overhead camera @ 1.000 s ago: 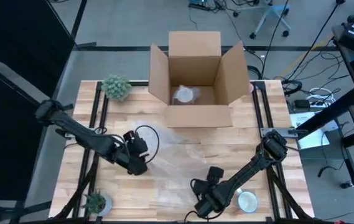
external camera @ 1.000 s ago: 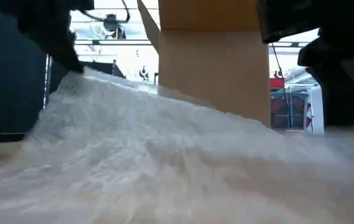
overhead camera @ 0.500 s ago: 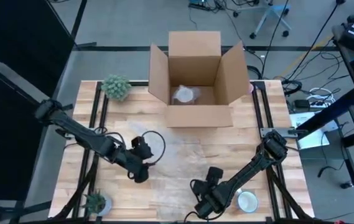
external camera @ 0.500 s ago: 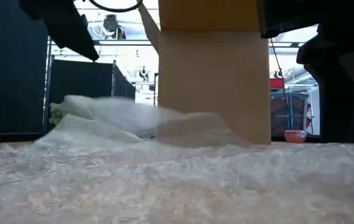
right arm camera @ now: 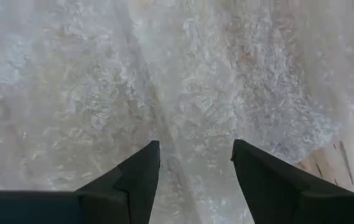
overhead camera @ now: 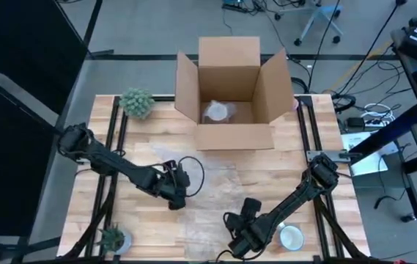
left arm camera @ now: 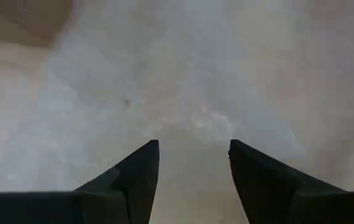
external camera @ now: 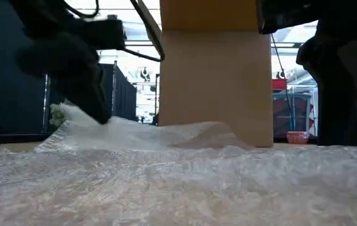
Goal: Wrap mug
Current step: Prepare the bubble wrap
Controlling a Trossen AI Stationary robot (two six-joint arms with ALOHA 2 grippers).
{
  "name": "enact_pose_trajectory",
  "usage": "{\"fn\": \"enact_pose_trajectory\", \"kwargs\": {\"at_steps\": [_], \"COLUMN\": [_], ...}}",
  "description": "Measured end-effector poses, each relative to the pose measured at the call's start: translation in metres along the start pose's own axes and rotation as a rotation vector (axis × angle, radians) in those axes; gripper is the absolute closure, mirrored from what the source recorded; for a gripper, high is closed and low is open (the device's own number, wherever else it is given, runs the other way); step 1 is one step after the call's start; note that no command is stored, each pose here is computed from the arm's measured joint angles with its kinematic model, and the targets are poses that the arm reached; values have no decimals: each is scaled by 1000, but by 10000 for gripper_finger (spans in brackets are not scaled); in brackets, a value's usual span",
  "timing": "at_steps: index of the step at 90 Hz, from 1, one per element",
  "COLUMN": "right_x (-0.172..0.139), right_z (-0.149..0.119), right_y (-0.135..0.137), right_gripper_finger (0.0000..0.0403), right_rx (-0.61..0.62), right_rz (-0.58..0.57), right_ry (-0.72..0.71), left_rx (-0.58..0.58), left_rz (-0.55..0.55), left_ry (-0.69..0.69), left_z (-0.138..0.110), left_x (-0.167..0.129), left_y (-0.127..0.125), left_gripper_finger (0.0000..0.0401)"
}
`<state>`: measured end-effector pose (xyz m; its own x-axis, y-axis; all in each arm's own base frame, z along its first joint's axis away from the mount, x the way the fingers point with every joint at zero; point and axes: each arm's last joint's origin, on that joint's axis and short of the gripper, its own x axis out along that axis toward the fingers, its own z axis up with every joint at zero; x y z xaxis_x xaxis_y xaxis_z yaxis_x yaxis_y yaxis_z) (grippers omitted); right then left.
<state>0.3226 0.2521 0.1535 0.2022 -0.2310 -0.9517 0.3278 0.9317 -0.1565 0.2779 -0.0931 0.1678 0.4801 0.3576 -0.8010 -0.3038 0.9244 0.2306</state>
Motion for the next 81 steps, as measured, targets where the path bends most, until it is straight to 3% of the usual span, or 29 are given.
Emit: {"fn": "enact_pose_trajectory", "kwargs": {"at_steps": [11,18,36,44,59,68,81], "right_x": [-2,-3,-10,-12,-15,-15,-13], "right_z": [-3,-7,-26,-35,-42,-42,-36], "right_y": [5,8,15,15,17,17,14], "right_gripper_finger": [216,216,216,216,216,216,216], "right_rx": [-5,-17,-75,-100,-115,-114,-58], "right_rz": [24,32,13,-13,-26,-23,-24], "right_ry": [-16,-20,-2,15,25,28,30], "left_rx": [-56,-77,-80,-86,-115,-156,-198], "left_rz": [226,293,322,309,398,346,50], "left_ry": [-57,-24,61,49,1,-24,24], "left_z": [6,9,7,7,9,12,14], "left_x": [8,15,18,9,-13,-26,-41], "left_y": [21,37,54,55,70,75,68], "left_gripper_finger": [221,221,221,221,221,221,221]}}
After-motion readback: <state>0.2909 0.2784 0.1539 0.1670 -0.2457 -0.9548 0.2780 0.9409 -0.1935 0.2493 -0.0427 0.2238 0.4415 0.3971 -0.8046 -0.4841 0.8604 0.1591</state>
